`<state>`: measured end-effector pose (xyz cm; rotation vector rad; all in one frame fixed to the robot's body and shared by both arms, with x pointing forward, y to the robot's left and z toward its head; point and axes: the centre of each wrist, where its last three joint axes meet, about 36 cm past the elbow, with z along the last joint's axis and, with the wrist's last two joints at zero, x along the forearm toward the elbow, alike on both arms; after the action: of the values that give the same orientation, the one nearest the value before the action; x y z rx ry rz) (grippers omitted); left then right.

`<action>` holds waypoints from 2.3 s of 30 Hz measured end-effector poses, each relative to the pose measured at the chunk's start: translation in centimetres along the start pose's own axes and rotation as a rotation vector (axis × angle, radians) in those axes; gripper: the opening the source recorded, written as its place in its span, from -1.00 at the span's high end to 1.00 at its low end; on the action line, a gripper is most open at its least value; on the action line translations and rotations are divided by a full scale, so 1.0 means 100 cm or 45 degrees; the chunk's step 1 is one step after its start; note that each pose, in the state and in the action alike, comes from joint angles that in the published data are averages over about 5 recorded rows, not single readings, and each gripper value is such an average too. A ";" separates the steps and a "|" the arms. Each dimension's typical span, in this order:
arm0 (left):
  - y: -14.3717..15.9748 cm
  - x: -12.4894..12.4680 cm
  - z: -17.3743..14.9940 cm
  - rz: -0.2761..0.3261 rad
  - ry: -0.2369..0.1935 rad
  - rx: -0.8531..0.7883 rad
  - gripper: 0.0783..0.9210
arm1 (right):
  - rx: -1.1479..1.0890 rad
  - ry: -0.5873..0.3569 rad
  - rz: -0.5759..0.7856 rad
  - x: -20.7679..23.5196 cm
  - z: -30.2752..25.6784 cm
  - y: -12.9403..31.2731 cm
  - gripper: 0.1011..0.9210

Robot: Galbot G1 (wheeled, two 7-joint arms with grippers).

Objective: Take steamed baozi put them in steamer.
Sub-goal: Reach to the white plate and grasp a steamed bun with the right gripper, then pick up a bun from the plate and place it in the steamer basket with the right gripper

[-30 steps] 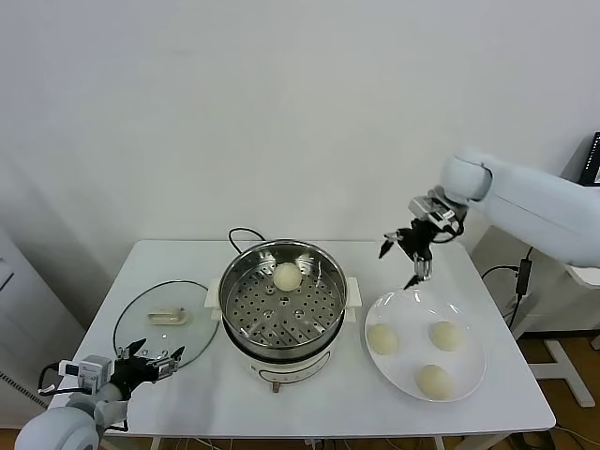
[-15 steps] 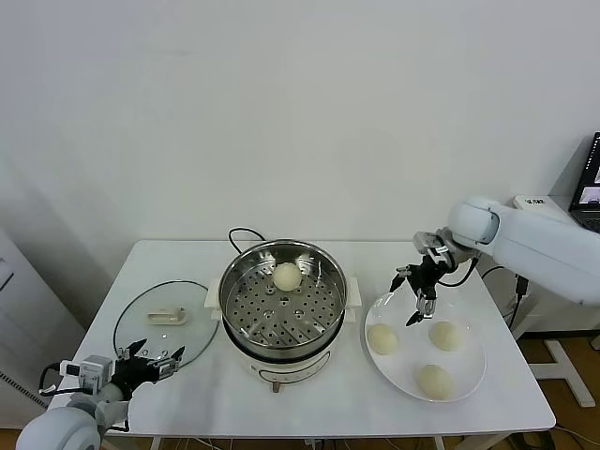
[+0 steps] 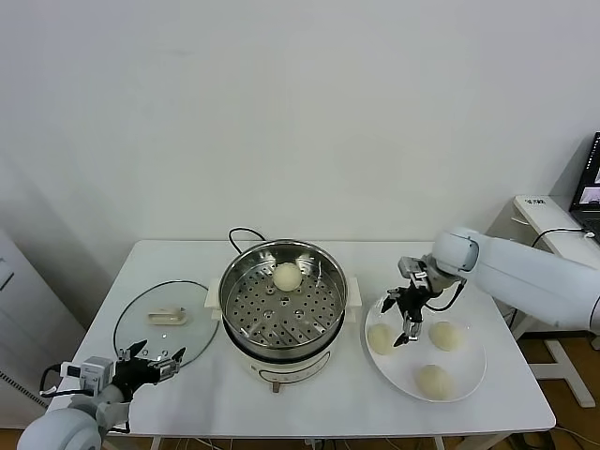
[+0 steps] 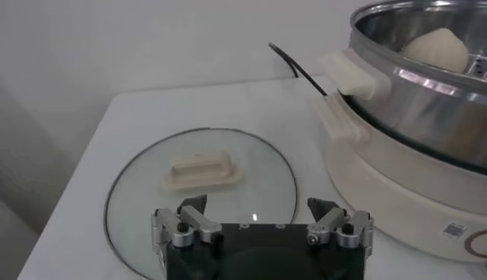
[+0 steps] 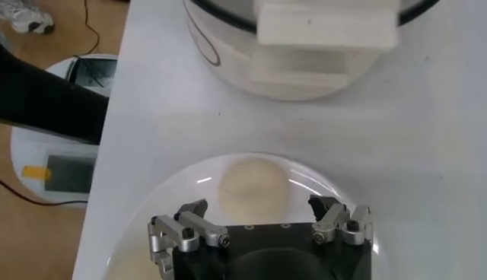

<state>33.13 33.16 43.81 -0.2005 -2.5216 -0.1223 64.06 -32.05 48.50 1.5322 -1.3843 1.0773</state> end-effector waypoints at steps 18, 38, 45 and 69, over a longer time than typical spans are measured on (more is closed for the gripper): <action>-0.001 0.002 0.001 0.002 0.002 0.001 -0.77 | -0.014 0.019 0.018 -0.030 0.005 0.004 -0.28; -0.002 0.003 -0.001 -0.003 0.001 -0.007 -0.77 | 0.070 0.040 0.061 0.056 -0.024 -0.014 0.05; 0.001 0.005 -0.001 -0.007 0.000 -0.006 -0.77 | 0.117 0.047 0.116 0.123 -0.065 -0.024 0.05; -0.001 0.003 0.001 0.007 -0.001 -0.003 -0.77 | 0.087 -0.146 0.199 0.161 -0.216 -0.040 0.05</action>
<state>32.78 33.14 43.90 -0.2088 -2.5219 -0.1232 66.99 -16.56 70.66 1.5771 -1.5819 1.1566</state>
